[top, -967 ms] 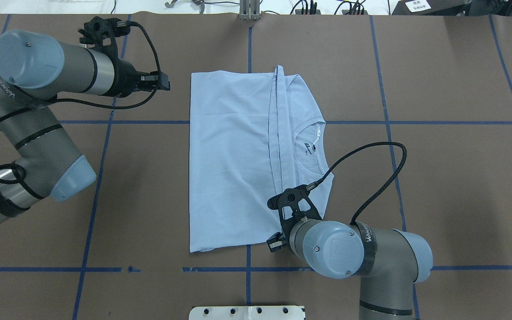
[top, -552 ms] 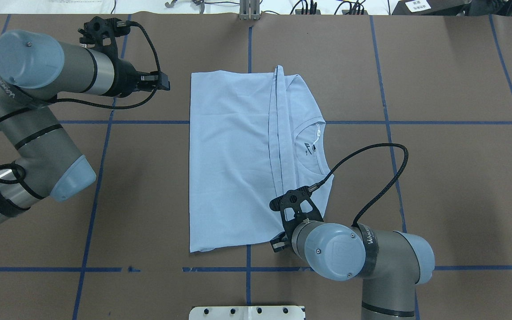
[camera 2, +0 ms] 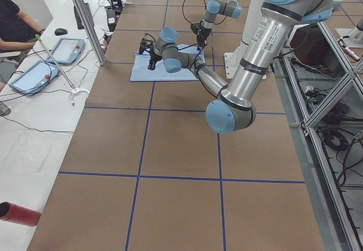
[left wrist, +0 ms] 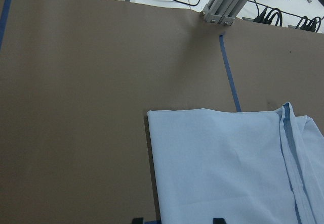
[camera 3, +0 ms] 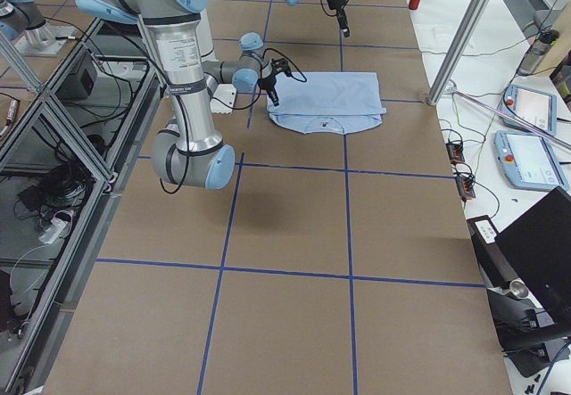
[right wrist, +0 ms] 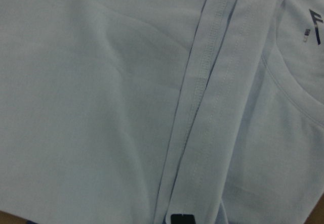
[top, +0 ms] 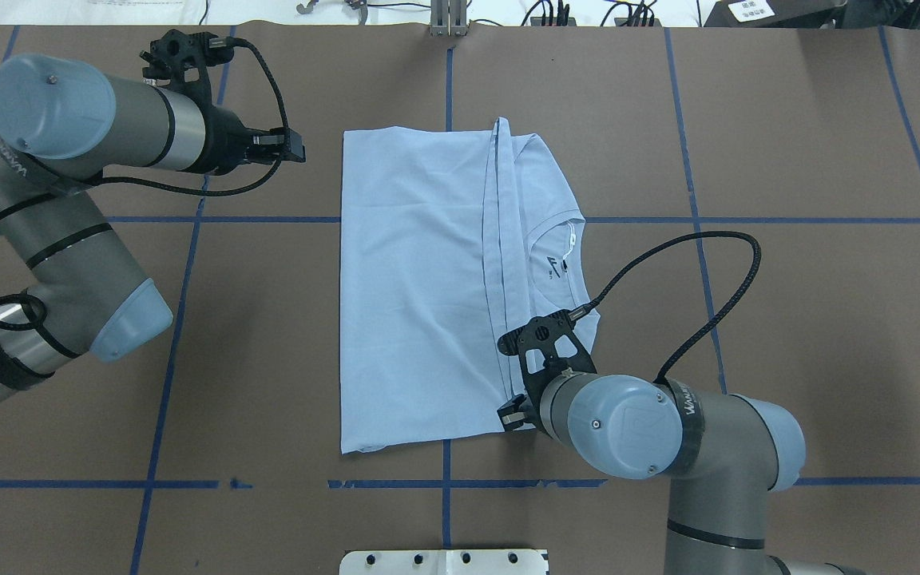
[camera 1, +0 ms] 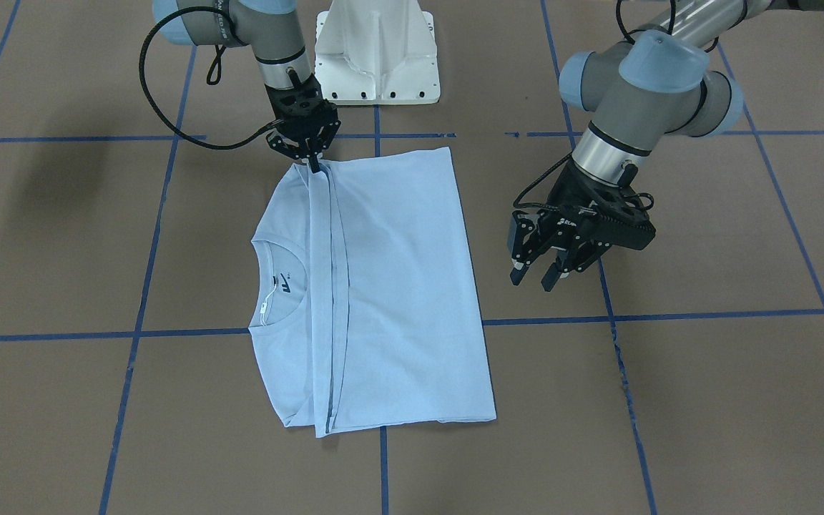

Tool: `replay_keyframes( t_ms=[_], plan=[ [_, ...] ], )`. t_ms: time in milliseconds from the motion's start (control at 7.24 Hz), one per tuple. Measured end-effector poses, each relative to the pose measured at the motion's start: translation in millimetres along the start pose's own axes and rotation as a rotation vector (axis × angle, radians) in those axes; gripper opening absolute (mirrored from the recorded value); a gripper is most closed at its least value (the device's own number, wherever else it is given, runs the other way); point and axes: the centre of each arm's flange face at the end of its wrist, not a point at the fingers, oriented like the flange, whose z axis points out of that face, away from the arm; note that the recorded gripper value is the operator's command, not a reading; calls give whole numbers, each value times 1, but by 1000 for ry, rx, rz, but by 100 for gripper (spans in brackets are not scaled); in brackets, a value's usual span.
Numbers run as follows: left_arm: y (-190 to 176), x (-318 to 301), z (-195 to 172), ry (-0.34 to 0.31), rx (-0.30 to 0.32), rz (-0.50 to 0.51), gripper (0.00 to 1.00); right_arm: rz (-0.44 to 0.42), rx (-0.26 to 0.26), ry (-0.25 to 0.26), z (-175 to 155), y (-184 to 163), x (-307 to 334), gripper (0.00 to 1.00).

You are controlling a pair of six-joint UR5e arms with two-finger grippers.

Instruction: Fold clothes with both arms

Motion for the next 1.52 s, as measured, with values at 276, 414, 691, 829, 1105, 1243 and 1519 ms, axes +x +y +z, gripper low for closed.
replay_keyframes(
  t_ms=[276,414,691,829,1105,1243,1519],
  plan=[
    [0,2,-1,4,2,-10,55,-4,-6,40,-5,22,37,0],
    [-1,4,-3,8,4,-17,55,2,-17,72,-3,40,54,0],
    [-1,6,-5,11,7,-21,55,42,-42,95,4,71,56,0],
    [-1,6,-5,12,7,-22,55,57,-46,94,5,78,52,8],
    [-1,4,-3,8,6,-23,55,69,-48,84,1,80,49,45],
    [-1,3,-2,6,5,-22,55,79,-45,75,-3,79,47,52],
    [0,3,-1,4,2,-22,55,219,-20,43,-20,72,41,57]
  ],
)
